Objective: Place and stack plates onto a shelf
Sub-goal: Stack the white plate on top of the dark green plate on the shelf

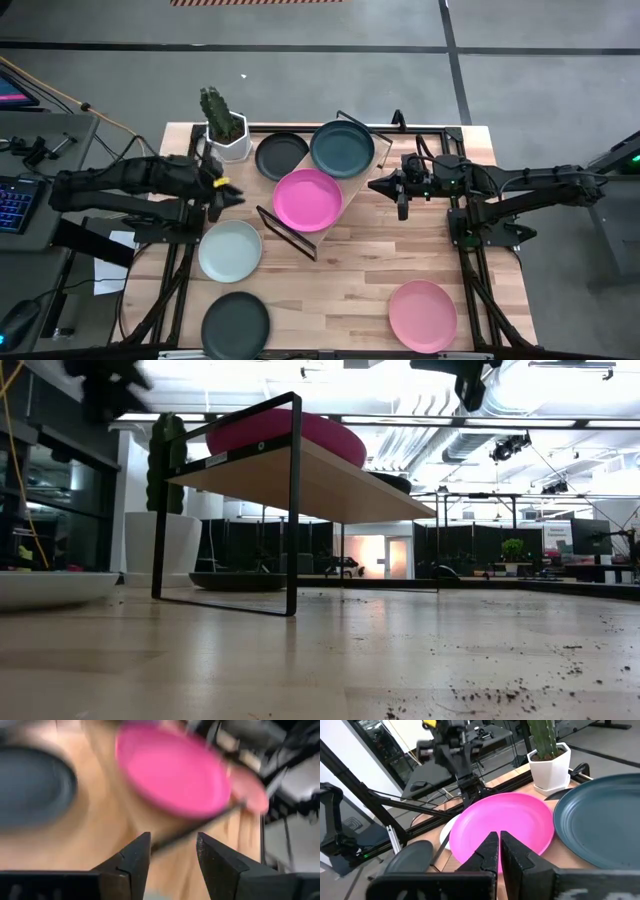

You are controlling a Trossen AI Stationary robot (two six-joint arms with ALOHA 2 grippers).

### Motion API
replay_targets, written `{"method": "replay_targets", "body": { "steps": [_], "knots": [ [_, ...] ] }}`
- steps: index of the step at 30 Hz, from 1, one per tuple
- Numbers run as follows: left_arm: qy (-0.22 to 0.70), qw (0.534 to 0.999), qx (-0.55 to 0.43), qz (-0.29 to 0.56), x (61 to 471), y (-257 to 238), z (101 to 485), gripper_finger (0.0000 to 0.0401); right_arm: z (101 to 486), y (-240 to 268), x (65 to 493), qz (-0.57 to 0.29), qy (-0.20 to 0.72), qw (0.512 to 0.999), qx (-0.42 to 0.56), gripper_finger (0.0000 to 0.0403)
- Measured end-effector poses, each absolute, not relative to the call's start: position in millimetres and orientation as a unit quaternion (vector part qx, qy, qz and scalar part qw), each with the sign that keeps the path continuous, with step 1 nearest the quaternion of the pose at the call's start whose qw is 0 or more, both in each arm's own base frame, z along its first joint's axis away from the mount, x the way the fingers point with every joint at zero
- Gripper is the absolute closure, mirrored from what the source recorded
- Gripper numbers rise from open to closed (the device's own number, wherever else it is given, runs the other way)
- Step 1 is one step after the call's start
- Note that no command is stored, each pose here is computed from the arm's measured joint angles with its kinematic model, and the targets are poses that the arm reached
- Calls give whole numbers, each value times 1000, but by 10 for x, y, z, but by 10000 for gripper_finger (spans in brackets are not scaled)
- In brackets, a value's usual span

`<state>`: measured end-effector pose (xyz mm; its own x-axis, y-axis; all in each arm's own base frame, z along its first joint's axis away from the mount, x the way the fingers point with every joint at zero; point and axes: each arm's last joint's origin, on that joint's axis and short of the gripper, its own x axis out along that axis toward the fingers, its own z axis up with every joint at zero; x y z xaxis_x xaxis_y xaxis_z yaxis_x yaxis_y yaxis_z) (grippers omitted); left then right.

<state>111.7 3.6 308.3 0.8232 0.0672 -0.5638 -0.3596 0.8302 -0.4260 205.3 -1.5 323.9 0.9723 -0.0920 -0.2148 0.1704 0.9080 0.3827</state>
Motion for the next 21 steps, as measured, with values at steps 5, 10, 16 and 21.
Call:
{"method": "replay_targets", "body": {
  "steps": [5,10,16,21],
  "knots": [
    [376,858,-339,87,1046,-19,2943,245,3226,-15,2050,-69,103,971,204,403],
    [418,790,-435,112,1018,-98,2885,245,3223,-15,2049,-69,104,971,205,403],
    [464,732,-482,132,1115,-318,2819,245,3223,-15,2049,-69,104,972,201,403],
    [524,732,-422,104,1293,-711,2685,245,3217,-15,2048,-70,108,971,201,403]
  ]
}}
